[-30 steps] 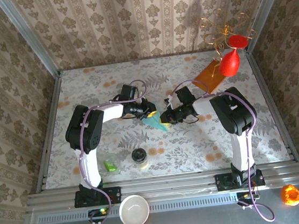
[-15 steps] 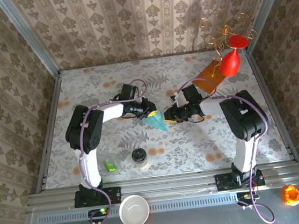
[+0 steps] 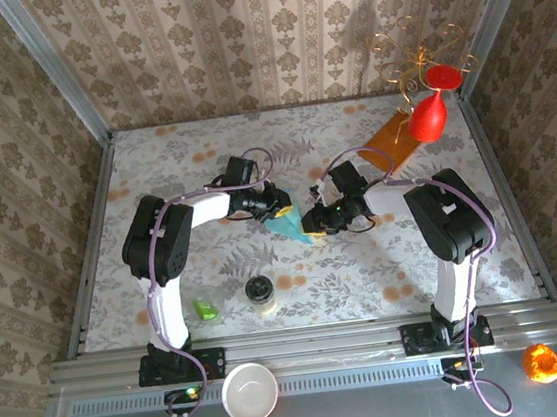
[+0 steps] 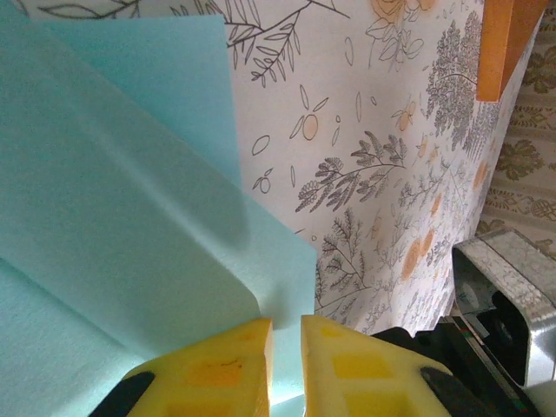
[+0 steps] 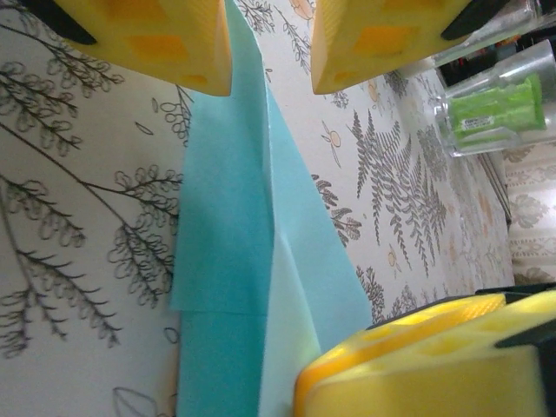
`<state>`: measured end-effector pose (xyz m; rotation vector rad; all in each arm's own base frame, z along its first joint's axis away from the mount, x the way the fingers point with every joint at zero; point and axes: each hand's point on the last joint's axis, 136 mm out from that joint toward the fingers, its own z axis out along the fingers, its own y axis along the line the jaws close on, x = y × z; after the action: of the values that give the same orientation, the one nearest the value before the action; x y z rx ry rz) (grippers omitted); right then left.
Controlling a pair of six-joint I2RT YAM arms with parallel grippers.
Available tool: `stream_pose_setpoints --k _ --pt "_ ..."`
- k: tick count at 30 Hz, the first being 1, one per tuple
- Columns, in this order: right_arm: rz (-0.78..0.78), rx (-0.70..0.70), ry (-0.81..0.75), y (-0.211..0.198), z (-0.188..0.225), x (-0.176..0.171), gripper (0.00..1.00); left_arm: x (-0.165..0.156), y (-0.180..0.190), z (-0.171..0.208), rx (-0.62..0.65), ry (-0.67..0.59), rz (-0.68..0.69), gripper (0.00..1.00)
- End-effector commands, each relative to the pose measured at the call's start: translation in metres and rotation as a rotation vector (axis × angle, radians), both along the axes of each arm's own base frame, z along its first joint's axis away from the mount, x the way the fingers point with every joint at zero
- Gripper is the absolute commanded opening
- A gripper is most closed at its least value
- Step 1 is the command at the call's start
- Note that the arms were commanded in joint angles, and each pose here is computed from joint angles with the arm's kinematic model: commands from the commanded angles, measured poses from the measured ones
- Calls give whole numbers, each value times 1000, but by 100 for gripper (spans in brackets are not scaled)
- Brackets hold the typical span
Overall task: Fold a paper plane with a square sheet of paper (pick it up from the middle)
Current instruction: Fourth fold the wing at the center of the table.
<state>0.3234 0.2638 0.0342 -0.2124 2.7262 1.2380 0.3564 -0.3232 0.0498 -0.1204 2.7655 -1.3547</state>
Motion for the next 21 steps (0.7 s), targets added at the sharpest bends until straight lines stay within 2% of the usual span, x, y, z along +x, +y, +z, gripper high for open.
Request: stream_pose_setpoints --k 1,21 --pt "20 -42 9 -2 -10 -1 30 -1 -2 -7 25 31 3 18" --pt "33 -100 35 -7 -30 -4 23 0 0 -10 38 43 10 18"
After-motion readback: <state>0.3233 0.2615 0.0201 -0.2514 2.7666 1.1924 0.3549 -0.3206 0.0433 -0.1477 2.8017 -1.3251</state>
